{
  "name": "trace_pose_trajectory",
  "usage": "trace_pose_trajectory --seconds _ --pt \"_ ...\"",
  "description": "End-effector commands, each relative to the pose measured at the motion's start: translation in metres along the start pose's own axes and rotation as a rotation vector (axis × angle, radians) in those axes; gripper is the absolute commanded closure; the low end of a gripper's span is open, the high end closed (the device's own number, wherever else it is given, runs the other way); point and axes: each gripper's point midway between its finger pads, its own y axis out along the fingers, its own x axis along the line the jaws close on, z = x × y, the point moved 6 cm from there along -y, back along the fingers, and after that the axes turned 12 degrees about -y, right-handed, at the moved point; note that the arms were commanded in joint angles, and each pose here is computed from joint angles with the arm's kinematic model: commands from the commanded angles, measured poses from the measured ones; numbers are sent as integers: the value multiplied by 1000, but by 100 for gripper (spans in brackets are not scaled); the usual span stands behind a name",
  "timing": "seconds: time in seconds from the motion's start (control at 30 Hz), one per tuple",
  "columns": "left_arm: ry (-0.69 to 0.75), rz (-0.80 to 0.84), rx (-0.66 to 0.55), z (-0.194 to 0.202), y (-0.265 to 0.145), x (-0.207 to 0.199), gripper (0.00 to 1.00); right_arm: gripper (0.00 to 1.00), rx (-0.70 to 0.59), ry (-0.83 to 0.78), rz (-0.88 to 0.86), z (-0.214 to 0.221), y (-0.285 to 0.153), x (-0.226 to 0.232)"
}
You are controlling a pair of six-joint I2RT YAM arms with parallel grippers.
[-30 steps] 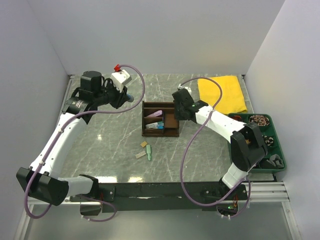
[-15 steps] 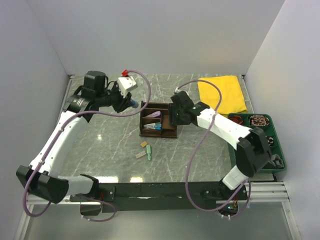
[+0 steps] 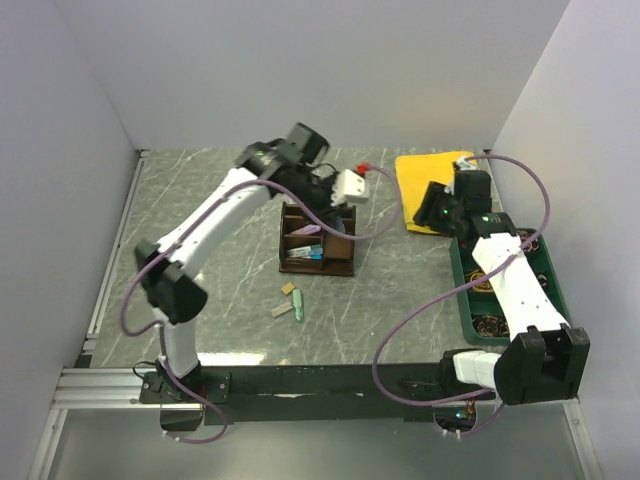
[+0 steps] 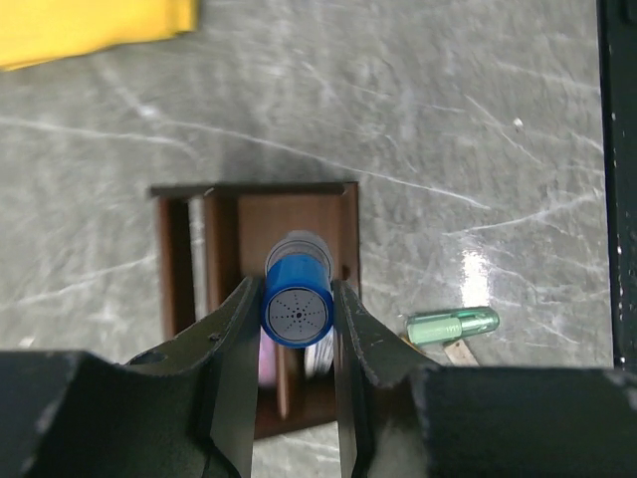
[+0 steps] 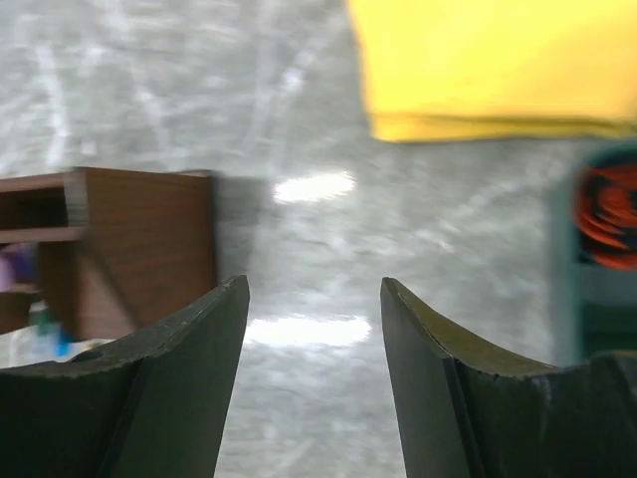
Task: Sort the stationery into containers
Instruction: Place the stationery in the storage box.
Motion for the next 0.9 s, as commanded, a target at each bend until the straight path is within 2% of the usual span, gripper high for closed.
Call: trace_pose_trajectory --seconds 0.0,0.17,0.37,0.53,0.87 --pt "95 58 108 -4 18 -7 96 37 -80 -25 -47 -3 -17 -17" --pt "123 34 178 -3 41 1 96 37 -71 33 -27 18 -23 -34" --pt "114 33 277 21 60 7 96 37 -64 87 -35 33 -23 -38" --pt "100 7 274 28 73 14 94 37 -59 114 -46 34 -21 -39" --pt "78 -49 239 34 88 35 81 37 -49 134 -49 30 -15 -41"
